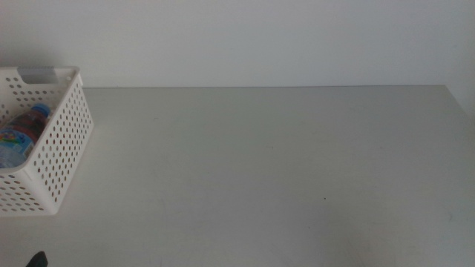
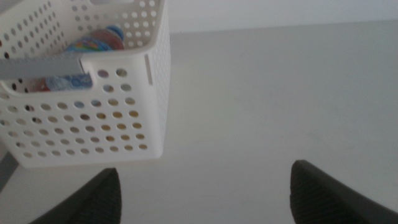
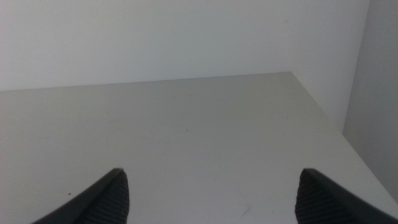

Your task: Use arms to grab the bottles and put them into the dustbin to the left of the table.

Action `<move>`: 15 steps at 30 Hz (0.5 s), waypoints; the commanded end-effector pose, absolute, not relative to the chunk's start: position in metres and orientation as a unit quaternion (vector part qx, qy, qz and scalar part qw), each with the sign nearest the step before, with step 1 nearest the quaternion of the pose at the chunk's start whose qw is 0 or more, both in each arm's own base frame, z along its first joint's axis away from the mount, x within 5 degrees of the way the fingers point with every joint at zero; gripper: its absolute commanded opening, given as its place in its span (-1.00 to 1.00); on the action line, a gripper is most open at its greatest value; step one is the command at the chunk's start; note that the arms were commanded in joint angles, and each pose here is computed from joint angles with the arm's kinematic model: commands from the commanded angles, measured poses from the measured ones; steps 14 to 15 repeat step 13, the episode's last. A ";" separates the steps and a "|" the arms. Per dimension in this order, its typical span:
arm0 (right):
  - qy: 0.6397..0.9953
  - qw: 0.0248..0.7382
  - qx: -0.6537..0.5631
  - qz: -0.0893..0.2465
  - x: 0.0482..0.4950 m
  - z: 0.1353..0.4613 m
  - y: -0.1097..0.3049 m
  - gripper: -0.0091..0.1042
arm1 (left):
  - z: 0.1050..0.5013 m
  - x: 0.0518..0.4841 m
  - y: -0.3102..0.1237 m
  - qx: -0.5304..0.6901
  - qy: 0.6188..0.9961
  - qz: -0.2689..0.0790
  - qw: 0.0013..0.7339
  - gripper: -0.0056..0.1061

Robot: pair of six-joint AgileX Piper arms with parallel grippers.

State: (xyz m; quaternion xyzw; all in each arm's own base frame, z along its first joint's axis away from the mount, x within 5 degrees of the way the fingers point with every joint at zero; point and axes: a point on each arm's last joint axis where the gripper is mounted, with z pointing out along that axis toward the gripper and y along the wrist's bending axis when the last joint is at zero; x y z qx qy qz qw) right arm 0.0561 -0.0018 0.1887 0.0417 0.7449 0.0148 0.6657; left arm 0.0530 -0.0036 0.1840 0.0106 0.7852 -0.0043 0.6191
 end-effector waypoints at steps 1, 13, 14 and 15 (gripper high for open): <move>0.714 0.699 0.037 0.007 0.055 0.197 -0.002 0.41 | 0.193 0.053 -0.002 -0.007 0.749 -0.009 0.663 0.75; 0.701 0.712 0.034 0.005 0.055 0.201 -0.002 0.41 | 0.183 0.054 -0.002 -0.008 0.755 -0.008 0.655 0.75; 0.701 0.712 0.034 0.005 0.055 0.201 -0.002 0.41 | 0.183 0.054 -0.002 -0.008 0.755 -0.008 0.655 0.75; 0.701 0.712 0.034 0.005 0.055 0.201 -0.002 0.41 | 0.183 0.054 -0.002 -0.008 0.755 -0.008 0.655 0.75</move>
